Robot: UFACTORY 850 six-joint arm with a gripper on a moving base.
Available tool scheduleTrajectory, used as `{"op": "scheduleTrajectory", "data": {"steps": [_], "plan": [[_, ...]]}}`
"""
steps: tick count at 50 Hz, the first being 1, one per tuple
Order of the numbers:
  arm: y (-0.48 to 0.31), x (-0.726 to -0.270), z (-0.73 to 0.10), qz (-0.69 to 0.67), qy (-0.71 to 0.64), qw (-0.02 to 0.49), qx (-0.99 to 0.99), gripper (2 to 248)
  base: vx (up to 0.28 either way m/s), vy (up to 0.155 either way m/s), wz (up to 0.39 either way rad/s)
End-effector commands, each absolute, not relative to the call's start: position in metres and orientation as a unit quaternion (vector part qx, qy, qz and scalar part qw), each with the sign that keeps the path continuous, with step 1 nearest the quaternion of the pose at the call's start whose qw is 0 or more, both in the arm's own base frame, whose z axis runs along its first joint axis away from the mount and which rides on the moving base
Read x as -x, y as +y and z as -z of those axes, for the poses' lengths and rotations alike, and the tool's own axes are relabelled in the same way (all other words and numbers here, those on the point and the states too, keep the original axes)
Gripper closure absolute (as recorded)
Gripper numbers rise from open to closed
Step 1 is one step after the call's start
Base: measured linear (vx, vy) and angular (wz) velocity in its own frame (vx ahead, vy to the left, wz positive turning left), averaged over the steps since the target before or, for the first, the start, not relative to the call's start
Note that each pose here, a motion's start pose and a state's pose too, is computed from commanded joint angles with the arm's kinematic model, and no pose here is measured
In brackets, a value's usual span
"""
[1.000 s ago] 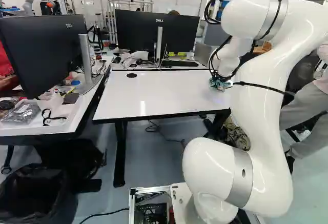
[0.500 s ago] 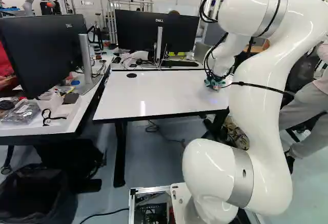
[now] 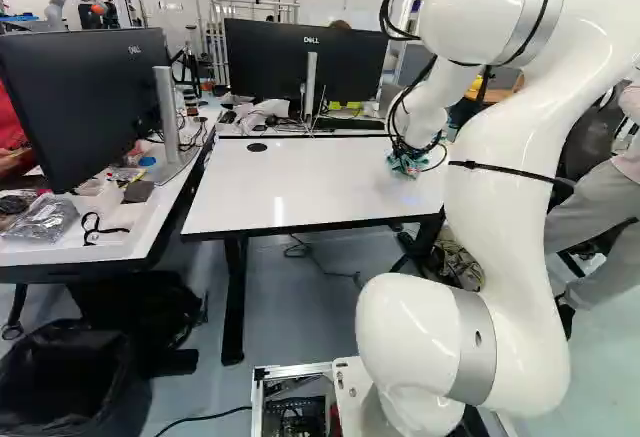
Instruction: Clean the table with the green towel
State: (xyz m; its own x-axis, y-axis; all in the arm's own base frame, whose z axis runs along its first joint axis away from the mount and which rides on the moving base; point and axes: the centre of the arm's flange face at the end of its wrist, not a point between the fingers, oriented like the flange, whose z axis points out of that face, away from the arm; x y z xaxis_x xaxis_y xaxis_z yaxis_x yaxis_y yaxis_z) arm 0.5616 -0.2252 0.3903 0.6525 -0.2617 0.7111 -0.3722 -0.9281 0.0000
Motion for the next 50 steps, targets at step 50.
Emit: {"op": "scheduleTrajectory", "data": {"steps": [50], "plan": [[-0.152, -0.511, -0.395, -0.362, -0.134, 0.053, -0.921, 195, 0.0, 0.0, 0.0]]}}
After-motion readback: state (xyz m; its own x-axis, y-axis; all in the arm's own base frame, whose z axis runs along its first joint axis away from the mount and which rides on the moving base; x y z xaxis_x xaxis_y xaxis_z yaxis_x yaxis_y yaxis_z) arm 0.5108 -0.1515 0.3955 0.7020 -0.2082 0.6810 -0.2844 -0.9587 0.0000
